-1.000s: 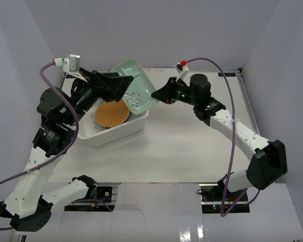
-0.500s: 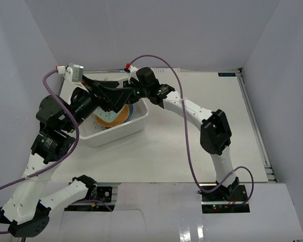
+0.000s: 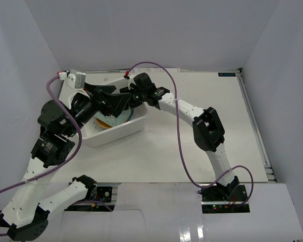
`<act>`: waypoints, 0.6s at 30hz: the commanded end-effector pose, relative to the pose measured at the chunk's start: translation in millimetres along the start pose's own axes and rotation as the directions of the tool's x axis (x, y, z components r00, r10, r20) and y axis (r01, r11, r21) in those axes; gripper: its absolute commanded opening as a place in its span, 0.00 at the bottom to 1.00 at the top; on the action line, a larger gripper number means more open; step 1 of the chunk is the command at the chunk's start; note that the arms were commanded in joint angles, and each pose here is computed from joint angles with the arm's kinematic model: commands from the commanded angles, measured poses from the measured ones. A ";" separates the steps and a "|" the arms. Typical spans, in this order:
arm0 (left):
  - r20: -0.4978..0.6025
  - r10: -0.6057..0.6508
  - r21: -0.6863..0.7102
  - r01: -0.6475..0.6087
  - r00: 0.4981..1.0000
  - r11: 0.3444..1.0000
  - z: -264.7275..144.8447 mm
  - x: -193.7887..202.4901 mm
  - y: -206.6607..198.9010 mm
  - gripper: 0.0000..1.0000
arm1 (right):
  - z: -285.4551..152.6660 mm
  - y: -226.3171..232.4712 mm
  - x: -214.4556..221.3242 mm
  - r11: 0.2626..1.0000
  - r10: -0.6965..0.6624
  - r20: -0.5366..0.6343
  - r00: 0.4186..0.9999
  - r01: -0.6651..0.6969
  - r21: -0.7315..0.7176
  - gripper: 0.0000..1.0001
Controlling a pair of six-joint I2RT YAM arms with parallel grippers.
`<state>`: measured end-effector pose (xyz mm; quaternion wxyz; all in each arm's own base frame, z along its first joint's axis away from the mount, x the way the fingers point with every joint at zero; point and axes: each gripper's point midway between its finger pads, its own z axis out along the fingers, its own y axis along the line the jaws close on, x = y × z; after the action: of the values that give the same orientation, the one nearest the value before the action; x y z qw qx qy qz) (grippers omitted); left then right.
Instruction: Place the plates into the plastic bin on the countertop
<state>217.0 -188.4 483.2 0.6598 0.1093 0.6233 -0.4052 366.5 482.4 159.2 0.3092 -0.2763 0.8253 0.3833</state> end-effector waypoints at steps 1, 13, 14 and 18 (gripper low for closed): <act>-0.020 0.024 -0.056 -0.025 1.000 0.998 -5.8 9.7 12.9 0.98 | -30.1 30.7 -62.2 0.997 -0.050 0.192 0.980 0.059 -0.044 0.71; -0.030 0.029 -0.219 -0.035 0.999 0.975 -24.9 15.0 41.2 0.98 | -118.6 66.8 -108.7 0.991 -0.117 0.398 0.910 0.131 -0.008 0.90; -0.024 0.030 -0.225 -0.035 0.999 0.974 -27.3 13.8 41.7 0.98 | -148.2 77.4 -117.7 0.989 -0.130 0.449 0.884 0.145 0.002 0.90; -0.040 0.039 -0.236 -0.048 0.998 0.971 -36.0 19.9 44.5 0.98 | -212.3 78.0 -93.2 0.977 -0.206 0.549 0.810 0.197 0.076 0.90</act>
<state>221.2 -154.5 450.4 0.6638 0.0570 0.6677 -0.3322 326.2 409.4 321.4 0.4907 -0.2441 0.7285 0.4110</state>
